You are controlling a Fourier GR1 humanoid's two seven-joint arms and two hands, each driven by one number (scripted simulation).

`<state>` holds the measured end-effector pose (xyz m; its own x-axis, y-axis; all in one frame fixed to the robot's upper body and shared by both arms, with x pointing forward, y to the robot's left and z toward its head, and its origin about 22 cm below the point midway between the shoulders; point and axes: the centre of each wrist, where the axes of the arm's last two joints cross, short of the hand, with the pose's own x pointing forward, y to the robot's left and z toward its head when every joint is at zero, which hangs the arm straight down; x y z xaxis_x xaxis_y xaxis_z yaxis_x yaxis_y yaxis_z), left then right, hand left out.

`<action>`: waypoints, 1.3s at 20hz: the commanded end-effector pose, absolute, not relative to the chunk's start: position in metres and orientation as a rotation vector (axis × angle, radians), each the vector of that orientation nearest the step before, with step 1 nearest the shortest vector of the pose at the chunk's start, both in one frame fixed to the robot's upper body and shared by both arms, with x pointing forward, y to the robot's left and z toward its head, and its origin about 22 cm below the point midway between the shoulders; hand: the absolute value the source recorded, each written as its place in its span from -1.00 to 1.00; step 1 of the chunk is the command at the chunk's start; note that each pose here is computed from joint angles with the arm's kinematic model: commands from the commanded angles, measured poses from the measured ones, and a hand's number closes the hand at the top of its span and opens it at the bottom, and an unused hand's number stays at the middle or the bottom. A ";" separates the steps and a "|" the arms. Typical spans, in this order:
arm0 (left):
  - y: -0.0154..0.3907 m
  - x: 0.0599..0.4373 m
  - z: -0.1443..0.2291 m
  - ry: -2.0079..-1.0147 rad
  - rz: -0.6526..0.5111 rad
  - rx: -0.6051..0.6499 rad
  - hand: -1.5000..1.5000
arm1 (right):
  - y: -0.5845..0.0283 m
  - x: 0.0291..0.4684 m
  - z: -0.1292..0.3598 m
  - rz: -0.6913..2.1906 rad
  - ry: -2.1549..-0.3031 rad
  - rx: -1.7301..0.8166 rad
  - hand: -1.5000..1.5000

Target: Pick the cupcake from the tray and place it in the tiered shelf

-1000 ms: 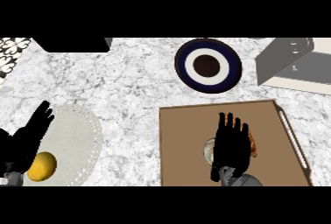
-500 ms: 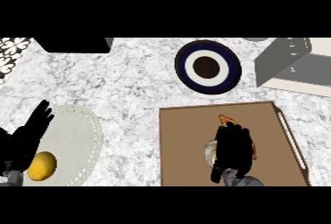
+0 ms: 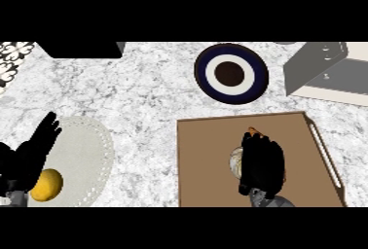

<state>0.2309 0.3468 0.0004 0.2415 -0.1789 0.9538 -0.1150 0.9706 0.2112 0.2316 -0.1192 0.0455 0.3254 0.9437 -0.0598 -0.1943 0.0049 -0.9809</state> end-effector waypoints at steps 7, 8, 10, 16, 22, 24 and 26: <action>0.357 0.229 0.000 -1.335 -0.018 0.280 0.00 | -0.257 0.235 0.091 1.158 -1.440 -1.037 1.00; 0.353 0.222 -0.004 -1.320 -0.024 0.275 0.00 | -0.277 0.230 0.099 1.156 -1.468 -1.040 1.00; 0.361 0.220 0.007 -1.321 -0.034 0.274 0.00 | -0.311 0.229 0.116 1.117 -1.525 -1.009 1.00; 0.367 0.208 0.000 -1.326 -0.019 0.284 0.00 | -0.388 0.214 0.156 0.892 -1.656 -0.810 1.00; 0.347 0.224 -0.001 -1.324 -0.011 0.285 0.00 | -0.448 0.186 0.199 0.681 -1.741 -0.698 1.00; 0.359 0.208 -0.007 -1.316 -0.009 0.283 0.00 | -0.463 0.169 0.225 0.678 -1.776 -0.730 1.00; 0.363 0.237 0.018 -1.330 -0.042 0.275 0.00 | -0.478 0.161 0.237 0.645 -1.820 -0.735 1.00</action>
